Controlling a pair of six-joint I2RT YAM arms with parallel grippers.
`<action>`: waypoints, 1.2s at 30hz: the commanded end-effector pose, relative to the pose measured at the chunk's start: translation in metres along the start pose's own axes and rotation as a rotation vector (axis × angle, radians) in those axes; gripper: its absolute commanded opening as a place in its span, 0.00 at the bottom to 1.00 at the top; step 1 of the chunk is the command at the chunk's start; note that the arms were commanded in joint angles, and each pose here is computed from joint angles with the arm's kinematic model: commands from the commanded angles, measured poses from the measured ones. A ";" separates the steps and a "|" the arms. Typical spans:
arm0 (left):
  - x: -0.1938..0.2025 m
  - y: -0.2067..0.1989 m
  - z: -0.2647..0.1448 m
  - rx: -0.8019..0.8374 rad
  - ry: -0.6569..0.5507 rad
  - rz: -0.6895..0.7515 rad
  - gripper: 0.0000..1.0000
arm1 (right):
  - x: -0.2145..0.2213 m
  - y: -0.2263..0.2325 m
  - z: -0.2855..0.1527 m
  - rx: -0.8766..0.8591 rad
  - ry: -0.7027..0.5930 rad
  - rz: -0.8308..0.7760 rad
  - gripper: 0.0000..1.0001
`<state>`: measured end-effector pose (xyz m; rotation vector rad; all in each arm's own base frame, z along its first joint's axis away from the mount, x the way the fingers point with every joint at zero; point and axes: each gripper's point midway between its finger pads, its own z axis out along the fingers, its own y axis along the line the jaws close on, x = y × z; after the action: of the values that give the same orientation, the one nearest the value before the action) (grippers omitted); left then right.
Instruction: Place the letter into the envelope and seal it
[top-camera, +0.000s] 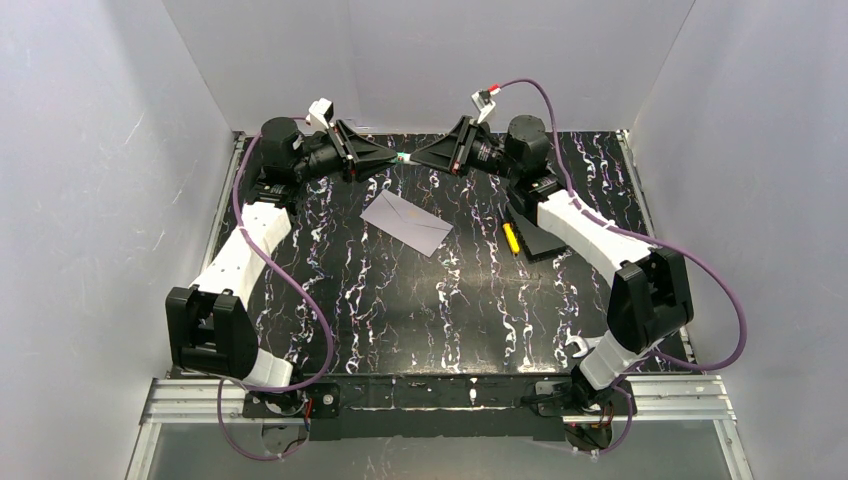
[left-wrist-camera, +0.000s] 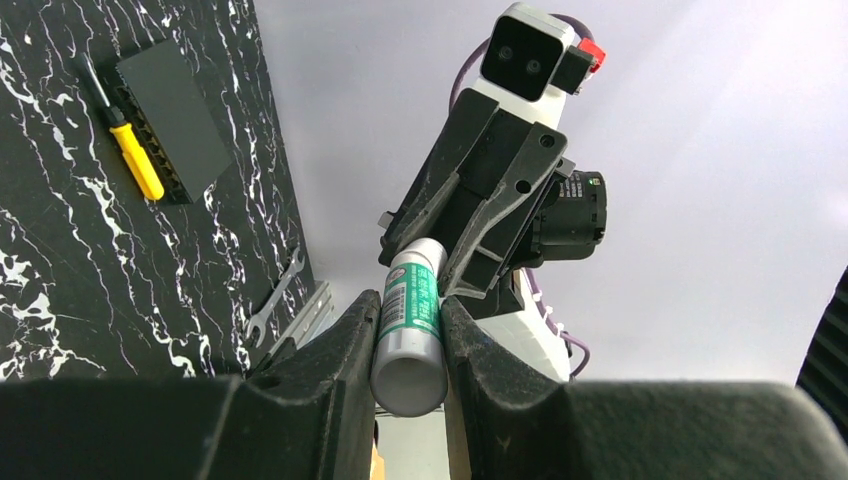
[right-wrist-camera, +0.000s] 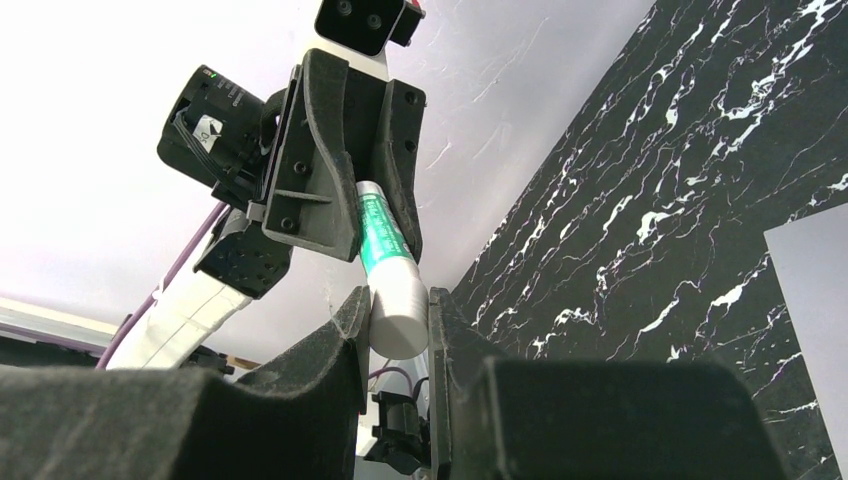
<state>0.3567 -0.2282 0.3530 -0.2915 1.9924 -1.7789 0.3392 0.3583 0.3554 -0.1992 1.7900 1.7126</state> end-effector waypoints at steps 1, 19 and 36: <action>0.010 -0.028 -0.004 0.061 0.021 0.067 0.00 | -0.012 0.028 0.003 -0.080 -0.024 -0.063 0.15; 0.014 -0.055 0.004 0.184 0.102 -0.044 0.00 | -0.008 0.053 0.010 -0.298 0.049 0.054 0.12; 0.055 -0.046 0.032 0.204 0.204 0.092 0.00 | 0.042 0.049 0.042 -0.257 0.242 0.098 0.01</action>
<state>0.3676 -0.2395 0.3813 -0.2567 1.8476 -1.8937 0.3499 0.3687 0.3853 -0.2601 1.7075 1.9229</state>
